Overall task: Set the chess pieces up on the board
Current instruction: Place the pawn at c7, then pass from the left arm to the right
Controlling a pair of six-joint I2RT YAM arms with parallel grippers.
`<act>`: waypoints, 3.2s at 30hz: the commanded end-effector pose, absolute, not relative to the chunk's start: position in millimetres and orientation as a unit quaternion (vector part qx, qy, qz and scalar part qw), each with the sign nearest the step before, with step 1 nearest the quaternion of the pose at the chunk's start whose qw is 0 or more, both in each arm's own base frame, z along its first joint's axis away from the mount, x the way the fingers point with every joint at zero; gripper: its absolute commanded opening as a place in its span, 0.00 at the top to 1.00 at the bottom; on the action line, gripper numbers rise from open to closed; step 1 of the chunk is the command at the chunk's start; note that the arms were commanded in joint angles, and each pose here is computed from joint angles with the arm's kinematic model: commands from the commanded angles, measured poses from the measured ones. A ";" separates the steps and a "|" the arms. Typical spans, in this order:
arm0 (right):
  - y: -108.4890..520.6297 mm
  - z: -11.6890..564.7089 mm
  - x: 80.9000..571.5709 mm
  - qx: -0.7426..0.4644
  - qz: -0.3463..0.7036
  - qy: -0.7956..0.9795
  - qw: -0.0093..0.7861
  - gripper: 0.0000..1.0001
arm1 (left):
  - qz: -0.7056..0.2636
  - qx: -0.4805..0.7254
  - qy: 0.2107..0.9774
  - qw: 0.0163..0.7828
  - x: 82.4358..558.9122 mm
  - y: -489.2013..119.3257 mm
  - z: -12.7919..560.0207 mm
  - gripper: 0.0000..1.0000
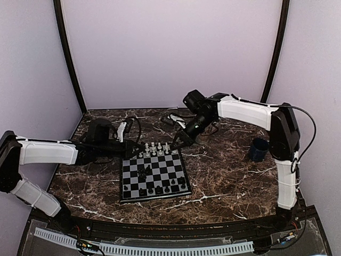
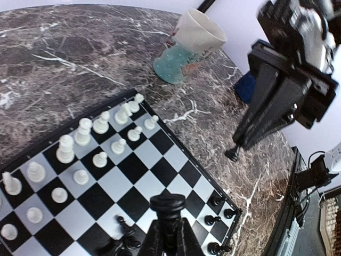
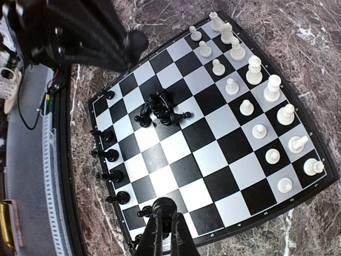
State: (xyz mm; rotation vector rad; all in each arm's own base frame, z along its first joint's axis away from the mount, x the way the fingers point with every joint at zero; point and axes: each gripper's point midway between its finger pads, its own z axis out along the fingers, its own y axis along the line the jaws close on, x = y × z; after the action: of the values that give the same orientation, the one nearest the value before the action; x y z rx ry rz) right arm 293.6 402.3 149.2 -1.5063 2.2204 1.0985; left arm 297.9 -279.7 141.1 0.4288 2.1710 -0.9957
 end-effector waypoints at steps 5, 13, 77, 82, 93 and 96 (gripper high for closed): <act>424.3 130.4 261.1 -0.615 0.262 0.728 0.150 0.96 | -0.345 0.103 0.857 0.368 312.6 -240.8 157.8 0.98; 439.3 104.0 233.8 -0.664 0.209 0.705 0.134 0.95 | -0.336 0.087 0.860 0.375 312.9 -230.7 156.1 0.98; 413.2 166.4 254.6 -0.702 0.174 0.652 0.230 0.74 | -0.456 0.229 0.848 0.144 274.4 -293.8 137.4 0.95; 410.8 178.4 263.0 -0.725 0.134 0.617 0.273 0.72 | -0.505 0.234 0.828 0.067 264.0 -309.3 138.7 0.96; 436.9 169.8 252.8 -0.786 0.058 0.532 0.308 0.62 | -0.557 0.223 0.800 0.006 256.7 -321.3 153.7 0.95; 446.7 168.3 250.7 -0.790 0.055 0.523 0.314 0.60 | -0.557 0.223 0.800 0.000 254.8 -321.4 154.7 0.94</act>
State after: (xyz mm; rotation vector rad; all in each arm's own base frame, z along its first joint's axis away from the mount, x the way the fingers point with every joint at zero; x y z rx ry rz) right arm 245.5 428.9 167.2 -2.0891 1.4668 0.2027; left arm 262.1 -319.8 145.1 0.6968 2.5032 -1.6670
